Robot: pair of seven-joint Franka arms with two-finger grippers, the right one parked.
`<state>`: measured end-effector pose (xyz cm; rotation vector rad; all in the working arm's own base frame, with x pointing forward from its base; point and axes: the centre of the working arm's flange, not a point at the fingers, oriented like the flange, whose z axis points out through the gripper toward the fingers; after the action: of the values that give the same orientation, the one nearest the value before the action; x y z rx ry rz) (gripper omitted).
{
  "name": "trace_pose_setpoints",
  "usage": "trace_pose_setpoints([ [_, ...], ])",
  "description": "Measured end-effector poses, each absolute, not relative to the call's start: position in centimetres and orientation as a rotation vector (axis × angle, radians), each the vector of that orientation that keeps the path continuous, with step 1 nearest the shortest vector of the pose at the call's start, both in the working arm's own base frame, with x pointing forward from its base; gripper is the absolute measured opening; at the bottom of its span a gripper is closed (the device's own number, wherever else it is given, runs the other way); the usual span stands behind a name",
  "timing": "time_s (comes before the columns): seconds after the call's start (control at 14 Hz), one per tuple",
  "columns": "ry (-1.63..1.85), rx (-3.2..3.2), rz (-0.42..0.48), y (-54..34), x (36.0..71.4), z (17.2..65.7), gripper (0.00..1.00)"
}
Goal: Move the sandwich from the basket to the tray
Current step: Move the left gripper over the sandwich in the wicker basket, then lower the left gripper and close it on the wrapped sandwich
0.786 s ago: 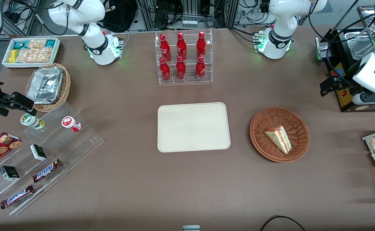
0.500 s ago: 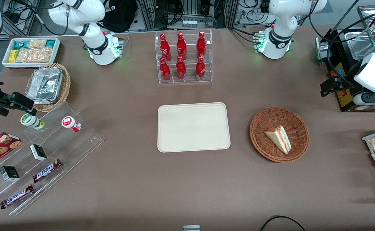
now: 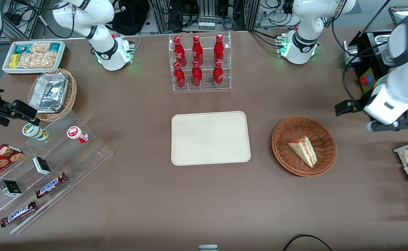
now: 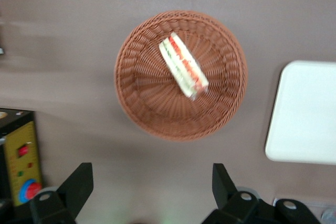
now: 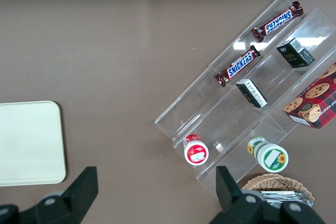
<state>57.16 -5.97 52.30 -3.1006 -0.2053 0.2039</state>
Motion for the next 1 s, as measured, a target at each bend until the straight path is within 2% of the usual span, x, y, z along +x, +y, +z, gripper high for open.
trace_pose_setpoints([
  [0.43, -0.703, -3.056, 0.020, -8.5, 56.9, 42.8, 1.00],
  [0.64, -0.811, -3.058, -0.072, -8.4, 55.7, 37.7, 1.00],
  [0.79, -0.888, -3.049, -0.094, -8.3, 54.6, 34.3, 1.00],
  [1.0, -0.939, -3.037, -0.062, -8.3, 54.3, 30.8, 1.00],
])
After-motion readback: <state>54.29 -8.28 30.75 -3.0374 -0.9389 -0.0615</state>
